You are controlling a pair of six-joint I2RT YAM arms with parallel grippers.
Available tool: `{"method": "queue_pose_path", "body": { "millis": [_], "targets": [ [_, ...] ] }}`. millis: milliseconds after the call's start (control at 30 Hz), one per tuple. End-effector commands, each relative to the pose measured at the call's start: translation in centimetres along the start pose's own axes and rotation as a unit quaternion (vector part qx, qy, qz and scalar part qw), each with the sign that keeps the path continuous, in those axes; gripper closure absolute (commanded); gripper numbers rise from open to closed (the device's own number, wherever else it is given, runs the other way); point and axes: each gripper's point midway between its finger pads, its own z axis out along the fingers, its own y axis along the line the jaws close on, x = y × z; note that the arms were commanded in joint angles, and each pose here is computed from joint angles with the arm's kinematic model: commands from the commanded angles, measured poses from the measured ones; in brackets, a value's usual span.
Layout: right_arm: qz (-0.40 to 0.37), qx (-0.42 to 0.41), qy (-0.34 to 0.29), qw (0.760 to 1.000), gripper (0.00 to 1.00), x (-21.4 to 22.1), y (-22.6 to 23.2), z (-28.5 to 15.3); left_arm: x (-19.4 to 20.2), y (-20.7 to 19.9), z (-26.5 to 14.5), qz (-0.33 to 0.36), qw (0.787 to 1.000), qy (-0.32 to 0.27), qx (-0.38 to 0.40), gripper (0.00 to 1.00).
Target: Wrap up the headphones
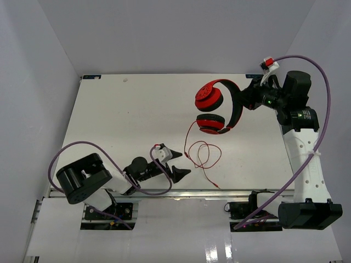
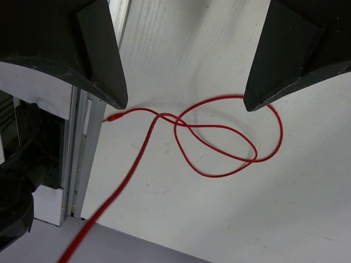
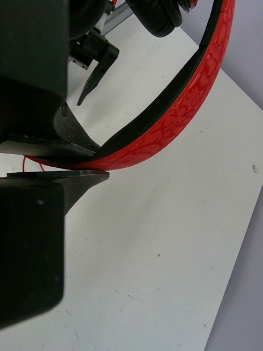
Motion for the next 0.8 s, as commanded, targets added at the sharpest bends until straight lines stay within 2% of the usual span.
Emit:
{"method": "queue_pose_path", "body": {
  "millis": [0, 300, 333, 467, 533, 633, 767],
  "targets": [
    [0.011, -0.017, -0.037, 0.999, 0.92, -3.2, 1.4, -0.7, -1.9, -0.4, 2.5, 0.014, 0.999, -0.041, 0.003, 0.02],
    [0.005, -0.030, -0.065, 0.997, 0.92, -5.8, 3.4, -2.2, -2.8, -0.6, 5.7, 0.003, 0.995, -0.097, 0.008, 0.04],
    [0.006, -0.030, -0.065, 0.997, 0.92, -5.9, 3.5, -2.2, -2.9, -0.5, 6.0, 0.001, 0.995, -0.100, 0.006, 0.06],
    [0.018, -0.027, -0.062, 0.998, 0.92, -5.4, 3.0, -2.3, -3.8, 0.1, 7.4, -0.016, 0.992, -0.126, -0.006, 0.26],
    [0.019, -0.020, -0.065, 0.998, 0.92, -5.5, 2.7, -2.6, -4.4, 0.2, 7.4, -0.026, 0.989, -0.144, -0.009, 0.31],
    [0.020, -0.016, -0.066, 0.998, 0.92, -5.5, 2.6, -2.7, -5.6, -0.3, 7.2, -0.038, 0.984, -0.174, 0.004, 0.26],
    [0.022, -0.011, -0.064, 0.998, 0.92, -5.3, 2.2, -2.6, -5.5, -1.8, 7.2, -0.045, 0.983, -0.171, 0.044, 0.18]
  ]
}}
